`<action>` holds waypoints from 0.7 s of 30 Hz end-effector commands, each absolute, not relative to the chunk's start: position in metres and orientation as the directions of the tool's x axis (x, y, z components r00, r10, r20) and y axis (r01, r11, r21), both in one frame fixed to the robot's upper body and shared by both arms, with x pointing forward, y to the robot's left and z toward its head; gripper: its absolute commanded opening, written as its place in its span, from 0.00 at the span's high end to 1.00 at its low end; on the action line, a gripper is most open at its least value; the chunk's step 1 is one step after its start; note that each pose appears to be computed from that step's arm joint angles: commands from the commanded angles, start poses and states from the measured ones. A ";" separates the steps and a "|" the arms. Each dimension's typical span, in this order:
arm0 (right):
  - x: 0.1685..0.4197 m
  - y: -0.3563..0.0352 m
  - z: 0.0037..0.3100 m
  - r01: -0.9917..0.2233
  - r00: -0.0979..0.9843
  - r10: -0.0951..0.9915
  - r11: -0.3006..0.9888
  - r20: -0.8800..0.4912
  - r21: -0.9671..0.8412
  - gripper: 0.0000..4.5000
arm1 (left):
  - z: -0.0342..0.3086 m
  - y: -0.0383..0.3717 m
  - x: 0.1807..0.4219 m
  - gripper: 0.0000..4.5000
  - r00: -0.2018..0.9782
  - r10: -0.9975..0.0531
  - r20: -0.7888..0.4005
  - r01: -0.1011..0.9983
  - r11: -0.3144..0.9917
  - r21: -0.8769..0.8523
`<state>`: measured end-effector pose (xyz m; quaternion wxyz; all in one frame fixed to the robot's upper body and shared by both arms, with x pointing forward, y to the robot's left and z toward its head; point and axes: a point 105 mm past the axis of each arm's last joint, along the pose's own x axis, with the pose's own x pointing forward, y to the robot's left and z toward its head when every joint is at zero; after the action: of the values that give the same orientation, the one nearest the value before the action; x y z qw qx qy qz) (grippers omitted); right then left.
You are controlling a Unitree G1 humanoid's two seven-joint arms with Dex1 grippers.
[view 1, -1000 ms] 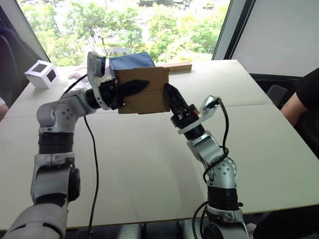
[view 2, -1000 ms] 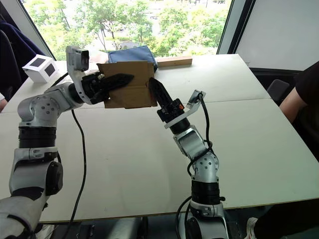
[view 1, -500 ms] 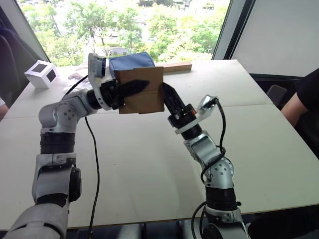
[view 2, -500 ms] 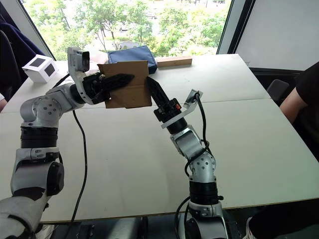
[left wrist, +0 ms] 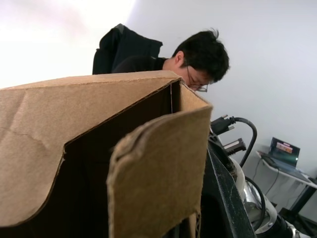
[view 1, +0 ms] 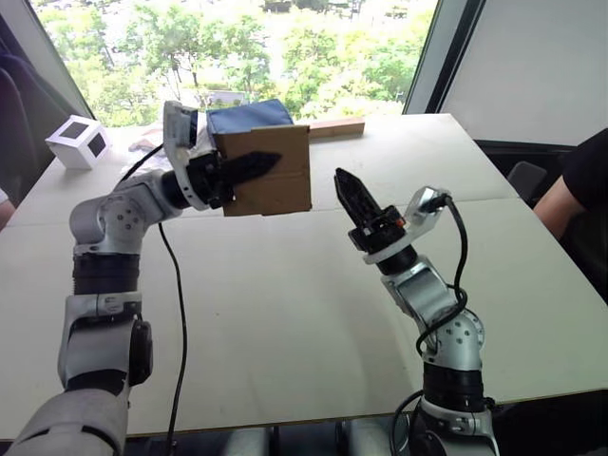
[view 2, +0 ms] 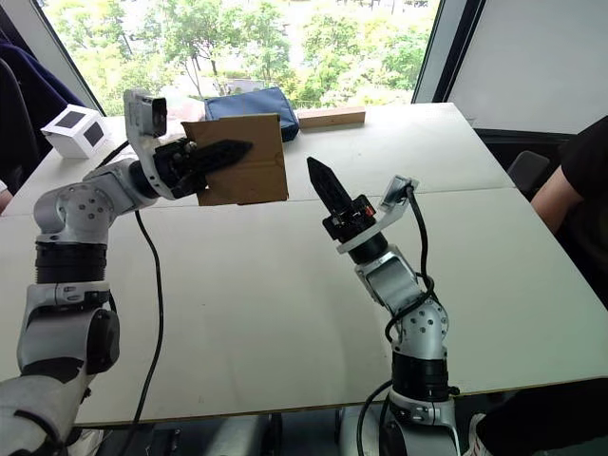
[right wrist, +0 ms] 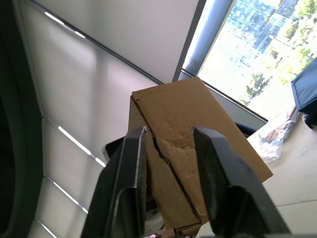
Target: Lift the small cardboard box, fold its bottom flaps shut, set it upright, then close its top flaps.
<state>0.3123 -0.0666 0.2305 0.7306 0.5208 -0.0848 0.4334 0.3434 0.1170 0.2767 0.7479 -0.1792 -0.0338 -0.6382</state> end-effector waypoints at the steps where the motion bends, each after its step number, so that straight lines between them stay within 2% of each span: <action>1: 0.309 -0.060 0.239 -0.748 0.591 0.554 0.104 0.586 0.656 0.98 | 0.289 0.119 0.338 1.00 0.165 -0.938 0.306 0.977 0.113 -0.180; 8: 0.308 -0.034 0.232 -0.776 0.552 0.657 0.179 0.513 0.605 0.98 | 0.288 0.116 0.338 1.00 0.156 -0.942 0.297 0.977 0.103 -0.185; 15: 0.300 -0.020 0.231 -0.797 0.505 0.699 0.152 0.507 0.585 0.98 | 0.286 0.112 0.337 1.00 0.144 -0.947 0.288 0.978 0.091 -0.188; 18: 0.306 -0.034 0.237 -0.777 0.554 0.629 0.156 0.545 0.610 0.98 | 0.286 0.115 0.337 1.00 0.151 -0.951 0.271 0.979 0.104 -0.178; 21: 0.304 -0.058 0.238 -0.777 0.577 0.617 0.214 0.535 0.592 0.98 | 0.292 0.119 0.333 1.00 0.166 -0.962 0.215 0.980 0.138 -0.141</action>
<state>0.3151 -0.0451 0.2225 0.7748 0.4520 -0.0628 0.4375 0.3420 0.1185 0.2752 0.7511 -0.1710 -0.0240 -0.6372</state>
